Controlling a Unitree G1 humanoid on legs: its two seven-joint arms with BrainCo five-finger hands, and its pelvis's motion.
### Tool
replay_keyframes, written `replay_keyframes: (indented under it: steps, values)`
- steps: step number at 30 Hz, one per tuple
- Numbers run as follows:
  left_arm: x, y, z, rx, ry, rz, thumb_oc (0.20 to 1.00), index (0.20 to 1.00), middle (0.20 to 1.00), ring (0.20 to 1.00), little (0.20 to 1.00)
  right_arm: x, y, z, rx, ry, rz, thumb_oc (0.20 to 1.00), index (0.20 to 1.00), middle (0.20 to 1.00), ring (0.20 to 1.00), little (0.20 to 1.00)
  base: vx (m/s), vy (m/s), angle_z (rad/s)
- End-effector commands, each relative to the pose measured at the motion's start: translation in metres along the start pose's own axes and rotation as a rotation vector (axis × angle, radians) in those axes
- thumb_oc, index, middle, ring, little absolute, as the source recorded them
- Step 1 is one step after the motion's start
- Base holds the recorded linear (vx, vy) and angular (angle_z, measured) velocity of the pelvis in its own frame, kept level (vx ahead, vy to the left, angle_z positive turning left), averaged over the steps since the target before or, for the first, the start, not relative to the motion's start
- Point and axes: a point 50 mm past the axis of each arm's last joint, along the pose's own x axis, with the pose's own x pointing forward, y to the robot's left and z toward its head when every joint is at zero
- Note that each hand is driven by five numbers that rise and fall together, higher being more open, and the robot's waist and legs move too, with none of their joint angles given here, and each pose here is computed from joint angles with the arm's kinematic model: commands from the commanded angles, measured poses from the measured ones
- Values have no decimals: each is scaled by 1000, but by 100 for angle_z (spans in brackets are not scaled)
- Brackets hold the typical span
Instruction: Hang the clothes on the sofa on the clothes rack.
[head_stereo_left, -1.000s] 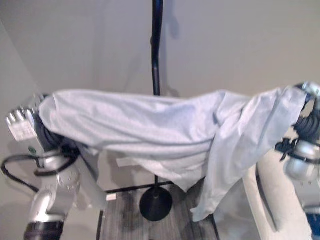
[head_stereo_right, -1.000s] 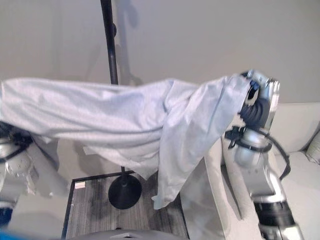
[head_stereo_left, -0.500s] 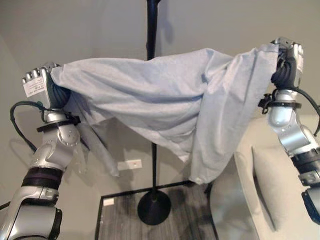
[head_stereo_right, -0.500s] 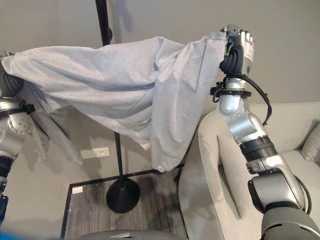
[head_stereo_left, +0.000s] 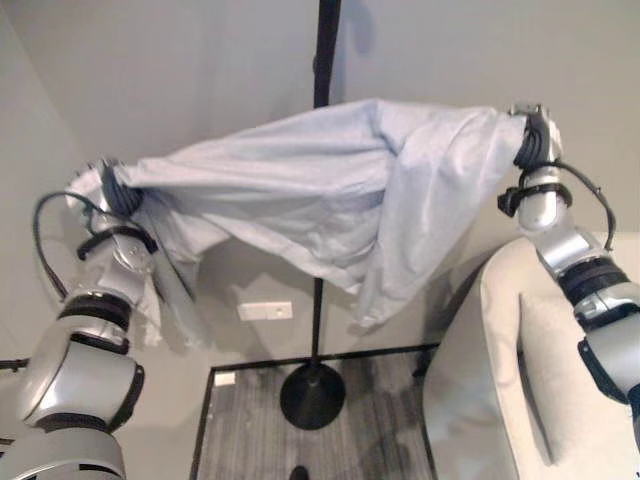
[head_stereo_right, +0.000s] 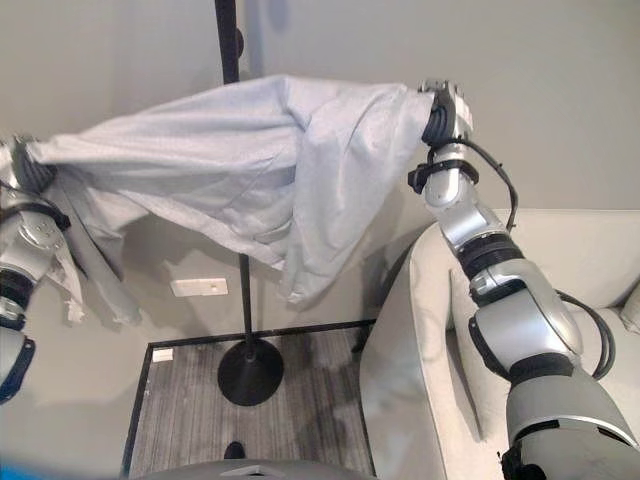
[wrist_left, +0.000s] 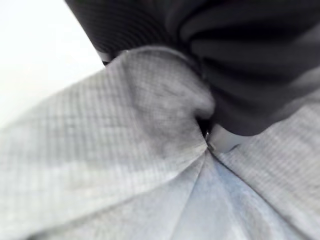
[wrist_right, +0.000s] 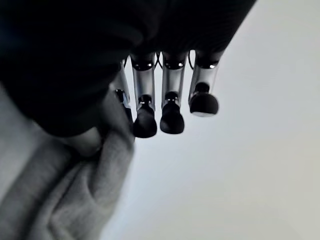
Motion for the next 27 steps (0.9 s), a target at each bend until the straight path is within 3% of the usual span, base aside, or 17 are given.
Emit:
replay_keyframes:
  steps: [1, 3, 6, 14, 15, 16, 17, 18, 20, 21, 22, 23, 27]
  values:
    - [-11, -11, -23, -41, 129, -20, 200, 200, 200, 200, 200, 2, -35, -33, -26, 134, -103, 200, 200, 200, 200, 200, -14, -27, 8]
    - [-28, -32, -25, -88, 134, -70, 200, 200, 200, 200, 200, -10, -25, -47, -18, 176, -73, 200, 200, 200, 200, 200, -21, -37, 16]
    - [-84, -77, -44, -214, 216, -187, 200, 200, 200, 200, 200, -52, 3, -81, 36, 275, 14, 200, 200, 200, 200, 200, -9, -12, 5]
    - [-150, -103, -60, -407, 310, -269, 200, 200, 200, 200, 200, -108, 32, -104, 191, 377, 54, 200, 200, 200, 200, 200, 0, 0, 0]
    - [-158, -106, -61, -432, 328, -276, 875, 875, 875, 875, 875, -116, 38, -104, 209, 378, 78, 200, 200, 200, 200, 200, 0, 0, 0]
    - [-164, -109, -61, -467, 354, -279, 1000, 1000, 1000, 1000, 1000, -123, 46, -102, 224, 381, 102, 200, 200, 200, 200, 200, 0, 0, 0]
    - [-171, -114, -62, -519, 400, -292, 1000, 1000, 1000, 1000, 1000, -129, 52, -102, 240, 386, 125, 200, 200, 200, 200, 200, 0, 0, 0]
    - [-185, -121, -63, -691, 520, -287, 1000, 1000, 1000, 1000, 1000, -139, 66, -96, 277, 386, 182, 200, 200, 200, 200, 200, 0, 0, 0]
    - [-192, -124, -66, -743, 571, -281, 1000, 1000, 1000, 1000, 1000, -143, 71, -94, 302, 389, 203, 200, 200, 200, 200, 200, 0, 0, 0]
    - [-200, -128, -68, -784, 617, -288, 1000, 1000, 1000, 1000, 1000, -148, 79, -91, 363, 407, 225, 395, 395, 395, 395, 395, 0, 0, 0]
    - [-207, -129, -70, -824, 645, -294, 1000, 1000, 1000, 1000, 1000, -152, 83, -90, 418, 430, 232, 799, 799, 799, 799, 799, 0, 0, 0]
    - [-223, -138, -74, -853, 721, -334, 1000, 1000, 1000, 1000, 1000, -156, 90, -87, 554, 470, 245, 1000, 1000, 1000, 1000, 1000, -9, 8, -3]
    - [-249, -144, -90, -906, 876, -337, 1000, 1000, 1000, 1000, 1000, -159, 91, -90, 641, 508, 236, 1000, 1000, 1000, 1000, 1000, -7, 6, -2]
